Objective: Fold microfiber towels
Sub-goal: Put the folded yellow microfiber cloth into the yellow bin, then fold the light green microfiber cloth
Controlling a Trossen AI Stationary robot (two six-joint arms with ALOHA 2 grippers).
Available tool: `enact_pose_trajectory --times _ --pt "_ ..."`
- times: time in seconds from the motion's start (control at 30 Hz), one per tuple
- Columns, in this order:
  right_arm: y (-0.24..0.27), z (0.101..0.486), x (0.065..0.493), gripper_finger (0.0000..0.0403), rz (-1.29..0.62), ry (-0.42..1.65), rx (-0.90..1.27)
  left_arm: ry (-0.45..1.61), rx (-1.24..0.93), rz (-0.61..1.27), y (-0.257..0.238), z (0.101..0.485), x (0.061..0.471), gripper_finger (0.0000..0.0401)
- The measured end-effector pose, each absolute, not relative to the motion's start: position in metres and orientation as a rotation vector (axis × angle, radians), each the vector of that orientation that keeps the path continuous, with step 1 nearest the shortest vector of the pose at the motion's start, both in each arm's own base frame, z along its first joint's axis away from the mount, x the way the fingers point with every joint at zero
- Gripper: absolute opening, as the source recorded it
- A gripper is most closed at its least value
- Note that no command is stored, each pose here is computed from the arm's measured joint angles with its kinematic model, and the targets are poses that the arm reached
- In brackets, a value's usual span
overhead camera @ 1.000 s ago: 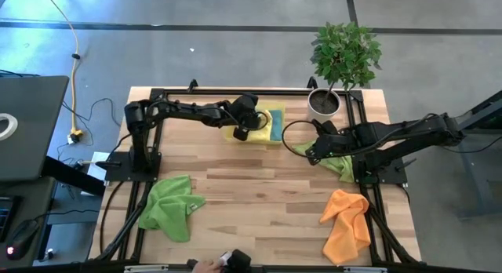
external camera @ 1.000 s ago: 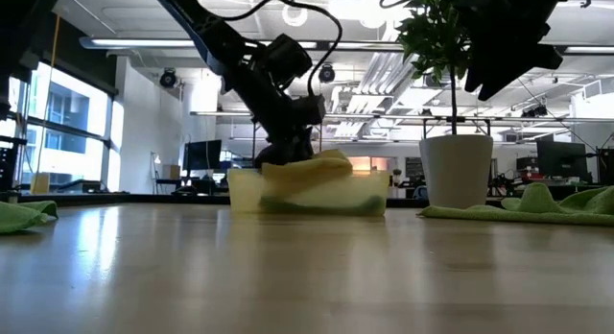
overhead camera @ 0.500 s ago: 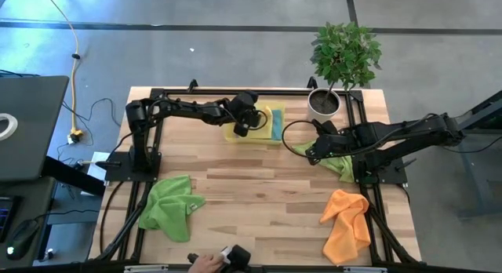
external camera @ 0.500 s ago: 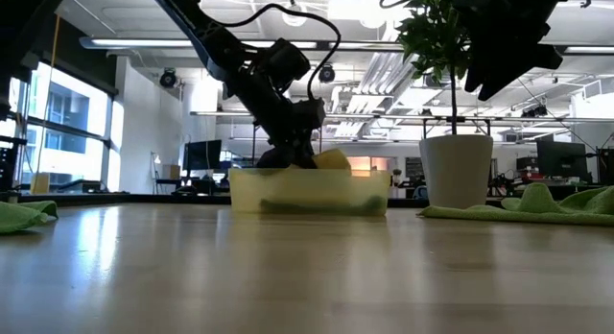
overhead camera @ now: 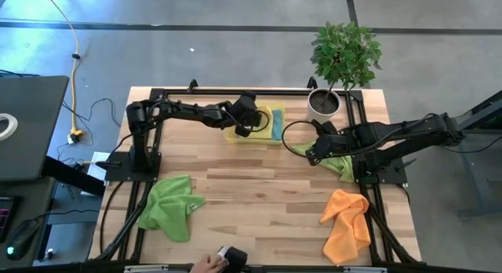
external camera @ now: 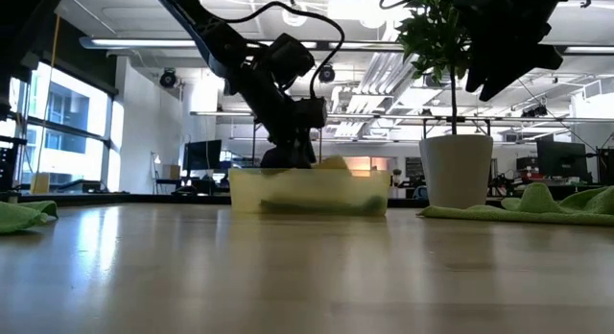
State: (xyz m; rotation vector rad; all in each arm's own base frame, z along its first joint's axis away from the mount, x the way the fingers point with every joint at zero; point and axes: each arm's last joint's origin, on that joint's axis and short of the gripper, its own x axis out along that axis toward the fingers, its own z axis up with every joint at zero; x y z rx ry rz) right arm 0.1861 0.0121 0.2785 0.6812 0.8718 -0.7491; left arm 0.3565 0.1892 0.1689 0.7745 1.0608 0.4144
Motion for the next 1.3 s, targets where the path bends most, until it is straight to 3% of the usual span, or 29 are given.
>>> enact_pose_trajectory --times 0.1,0.23,0.63,0.77,1.03,1.3 --pt "0.010 0.277 0.184 0.0160 -0.777 0.897 0.768 1.067 0.753 0.505 0.186 0.181 0.364 0.0177" --pt "0.005 0.273 0.175 0.0163 -0.871 0.969 0.862 1.095 0.689 0.493 0.181 0.202 0.373 0.0195" --pt "-0.011 0.261 0.156 0.0163 -1.048 1.130 0.866 0.986 -0.026 0.115 0.165 0.282 0.373 0.0197" --pt "-0.017 0.233 0.154 0.0163 -1.043 1.186 0.892 0.939 -0.073 0.093 0.156 0.309 0.367 0.0197" --pt "-0.028 0.178 0.155 0.0163 -0.983 1.086 0.935 0.777 -0.145 0.166 0.149 0.364 0.352 0.0197" --pt "-0.031 0.162 0.151 0.0153 -0.985 1.067 0.930 0.601 -0.167 0.197 0.140 0.413 0.338 0.0197"
